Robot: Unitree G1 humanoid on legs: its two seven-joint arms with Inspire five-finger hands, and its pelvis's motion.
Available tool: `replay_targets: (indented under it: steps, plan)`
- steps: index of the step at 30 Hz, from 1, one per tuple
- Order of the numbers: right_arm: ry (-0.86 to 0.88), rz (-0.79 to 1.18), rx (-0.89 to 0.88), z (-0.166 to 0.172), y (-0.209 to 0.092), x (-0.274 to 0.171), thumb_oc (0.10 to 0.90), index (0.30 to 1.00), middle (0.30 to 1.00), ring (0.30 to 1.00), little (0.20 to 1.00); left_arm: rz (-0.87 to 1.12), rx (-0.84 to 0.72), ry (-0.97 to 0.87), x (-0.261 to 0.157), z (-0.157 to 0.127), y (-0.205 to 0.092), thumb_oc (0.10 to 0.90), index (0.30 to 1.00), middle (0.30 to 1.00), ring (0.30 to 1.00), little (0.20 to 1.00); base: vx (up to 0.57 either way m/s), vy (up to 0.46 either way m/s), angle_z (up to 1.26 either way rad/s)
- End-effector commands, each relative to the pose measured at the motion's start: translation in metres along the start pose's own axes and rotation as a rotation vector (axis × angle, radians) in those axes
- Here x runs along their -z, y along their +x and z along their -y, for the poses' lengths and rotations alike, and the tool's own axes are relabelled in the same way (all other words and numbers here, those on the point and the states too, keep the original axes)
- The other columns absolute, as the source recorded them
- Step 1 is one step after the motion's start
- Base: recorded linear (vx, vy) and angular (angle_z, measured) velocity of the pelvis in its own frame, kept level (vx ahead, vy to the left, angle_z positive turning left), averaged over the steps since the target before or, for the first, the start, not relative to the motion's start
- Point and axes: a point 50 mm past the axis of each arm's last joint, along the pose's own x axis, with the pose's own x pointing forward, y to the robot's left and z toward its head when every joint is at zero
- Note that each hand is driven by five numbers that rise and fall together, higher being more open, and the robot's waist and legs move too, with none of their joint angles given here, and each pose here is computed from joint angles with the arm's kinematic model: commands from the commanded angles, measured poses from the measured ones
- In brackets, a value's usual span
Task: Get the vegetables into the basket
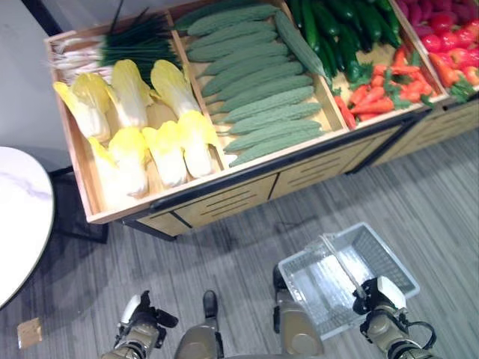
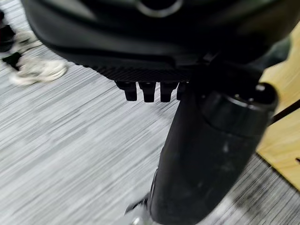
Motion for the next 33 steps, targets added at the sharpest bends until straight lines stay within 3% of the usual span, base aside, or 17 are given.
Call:
replay_targets:
  steps: [1,25,28,33]
  plan:
    - [-0.01,-0.085,0.159,0.045,0.01,0.028,0.4,0.3,0.3,0.3,0.3,-0.045,-0.07,-0.035,0.004,-0.016,0.004,0.9,1.0,1.0,1.0,1.0,0.02,-0.126,0.09]
    - [-0.025,-0.23,0.006,0.001,-0.011,0.057,0.4,0.3,0.3,0.3,0.3,-0.329,-0.209,-0.341,0.061,-0.017,-0.007,0.9,1.0,1.0,1.0,1.0,0.02,-0.037,0.07]
    - [-0.027,-0.225,-0.01,-0.007,-0.015,0.057,0.4,0.3,0.3,0.3,0.3,-0.335,-0.307,-0.455,0.058,-0.03,-0.005,0.9,1.0,1.0,1.0,1.0,0.0,0.0,0.0]
    - [-0.043,-0.195,-0.015,-0.017,-0.021,0.056,0.4,0.3,0.3,0.3,0.3,-0.371,-0.6,-0.725,0.056,-0.072,-0.003,0.9,1.0,1.0,1.0,1.0,0.0,0.0,0.0]
